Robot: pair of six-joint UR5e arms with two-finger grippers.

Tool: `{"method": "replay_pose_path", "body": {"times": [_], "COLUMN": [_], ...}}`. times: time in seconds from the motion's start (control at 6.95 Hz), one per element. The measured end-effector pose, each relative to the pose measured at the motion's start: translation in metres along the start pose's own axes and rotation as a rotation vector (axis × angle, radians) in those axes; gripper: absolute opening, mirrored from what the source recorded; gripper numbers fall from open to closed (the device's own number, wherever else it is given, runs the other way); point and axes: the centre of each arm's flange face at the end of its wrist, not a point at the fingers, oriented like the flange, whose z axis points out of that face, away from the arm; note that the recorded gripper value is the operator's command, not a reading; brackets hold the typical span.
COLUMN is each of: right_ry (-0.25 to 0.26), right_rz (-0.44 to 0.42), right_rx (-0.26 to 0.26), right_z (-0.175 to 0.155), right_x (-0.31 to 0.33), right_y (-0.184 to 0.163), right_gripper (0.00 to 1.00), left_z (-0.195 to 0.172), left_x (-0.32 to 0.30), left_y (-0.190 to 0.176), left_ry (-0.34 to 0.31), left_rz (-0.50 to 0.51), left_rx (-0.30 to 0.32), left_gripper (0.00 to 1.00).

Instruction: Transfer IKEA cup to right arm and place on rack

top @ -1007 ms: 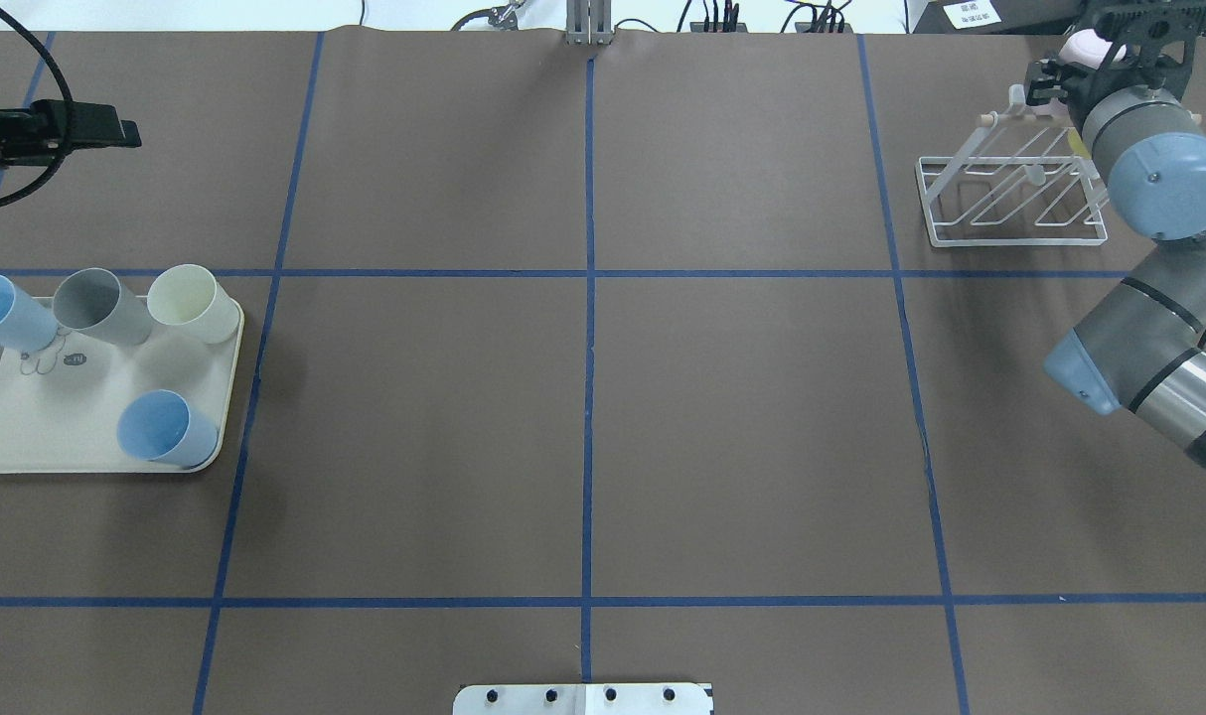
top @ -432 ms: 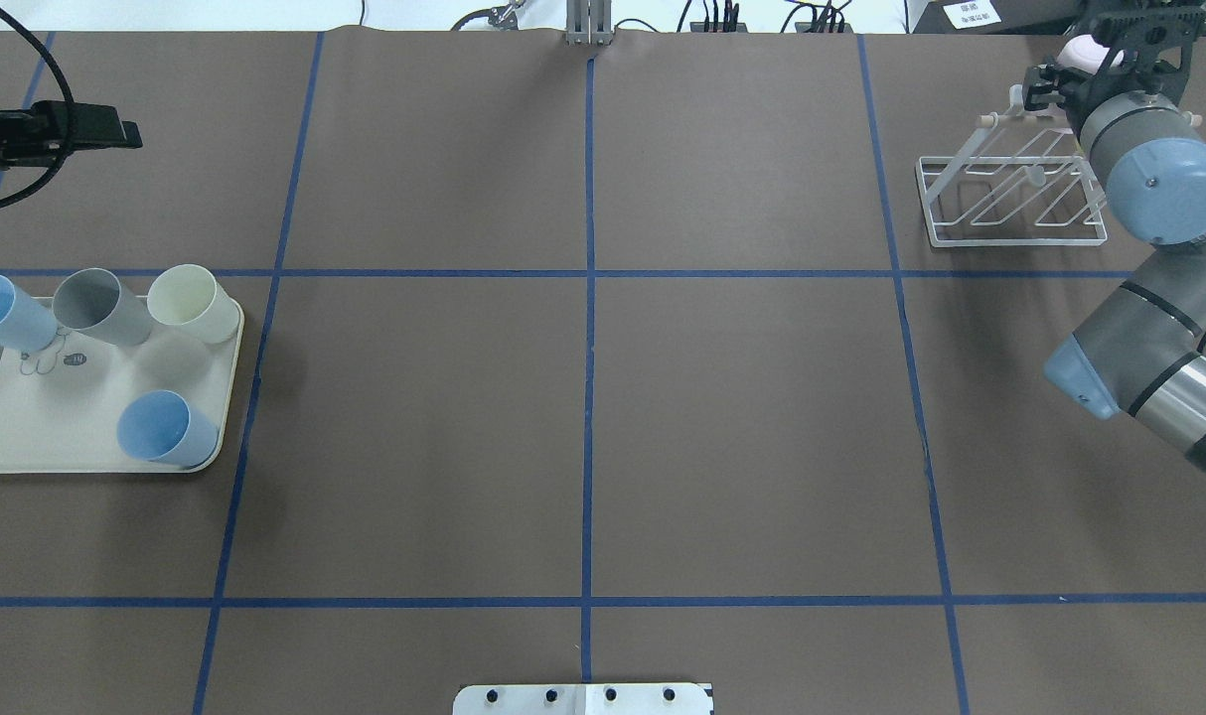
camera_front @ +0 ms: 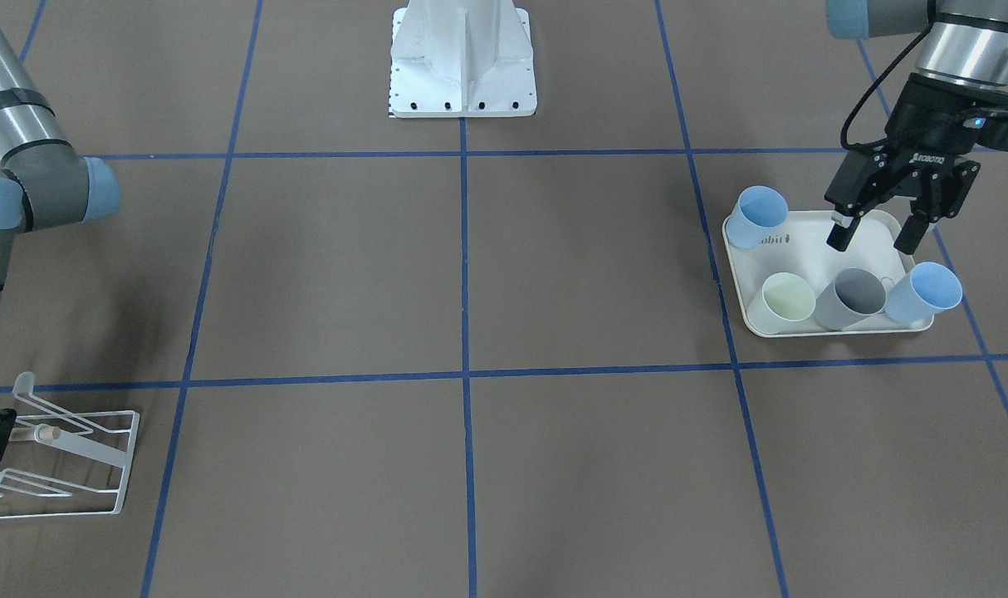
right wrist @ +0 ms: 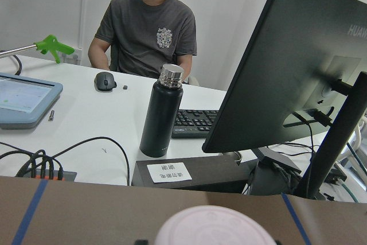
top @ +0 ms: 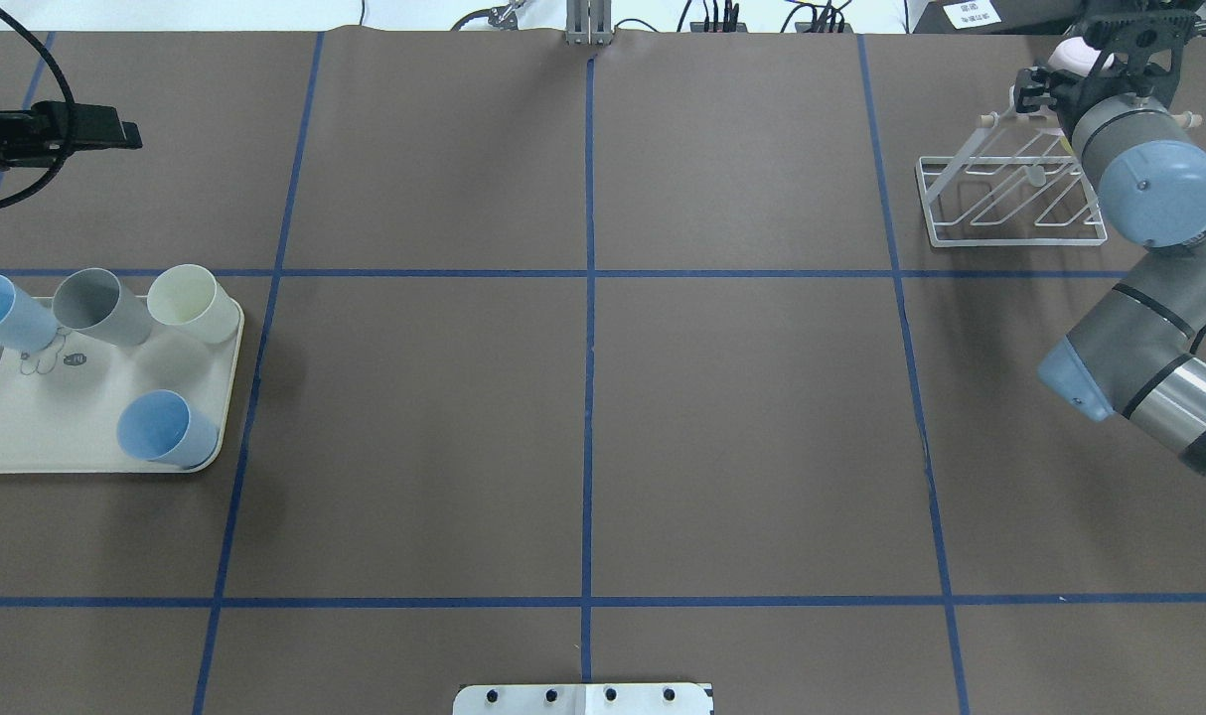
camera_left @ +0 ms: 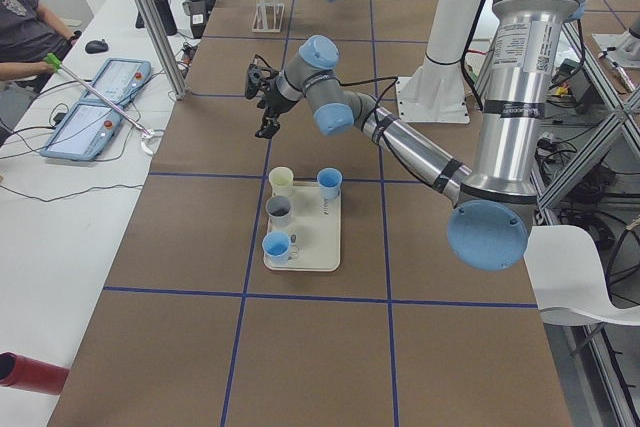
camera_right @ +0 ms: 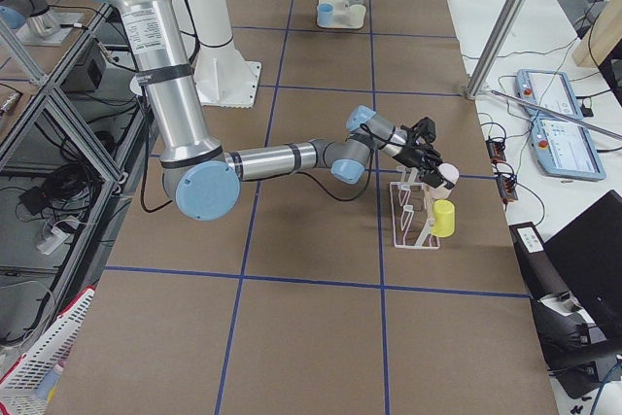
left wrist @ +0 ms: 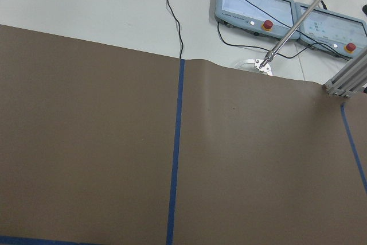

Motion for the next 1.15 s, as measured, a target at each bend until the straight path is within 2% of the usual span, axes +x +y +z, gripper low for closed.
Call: {"method": "replay_pose_path", "body": {"times": [0.72, 0.86, 1.01, 1.15], "right_ry": [0.02, 0.022, 0.023, 0.022], "right_rz": [-0.02, -0.022, -0.023, -0.025], "right_rx": [-0.019, -0.021, -0.021, -0.022], "right_z": [0.003, 0.003, 0.003, 0.003], "right_x": [0.015, 0.016, 0.016, 0.016], "right_y": [0.015, 0.016, 0.017, 0.016], "right_gripper": [0.01, 0.2, 0.63, 0.99], "left_z": [0.0, 0.0, 0.0, 0.0], "left_x": [0.001, 0.001, 0.001, 0.001], "left_y": [0.0, 0.0, 0.0, 0.001], "left_ry": [0.002, 0.001, 0.001, 0.001], "left_rz": [0.001, 0.0, 0.0, 0.001], "left_rx": [0.0, -0.001, -0.001, -0.001], "left_gripper": [1.0, 1.0, 1.0, 1.0]}}
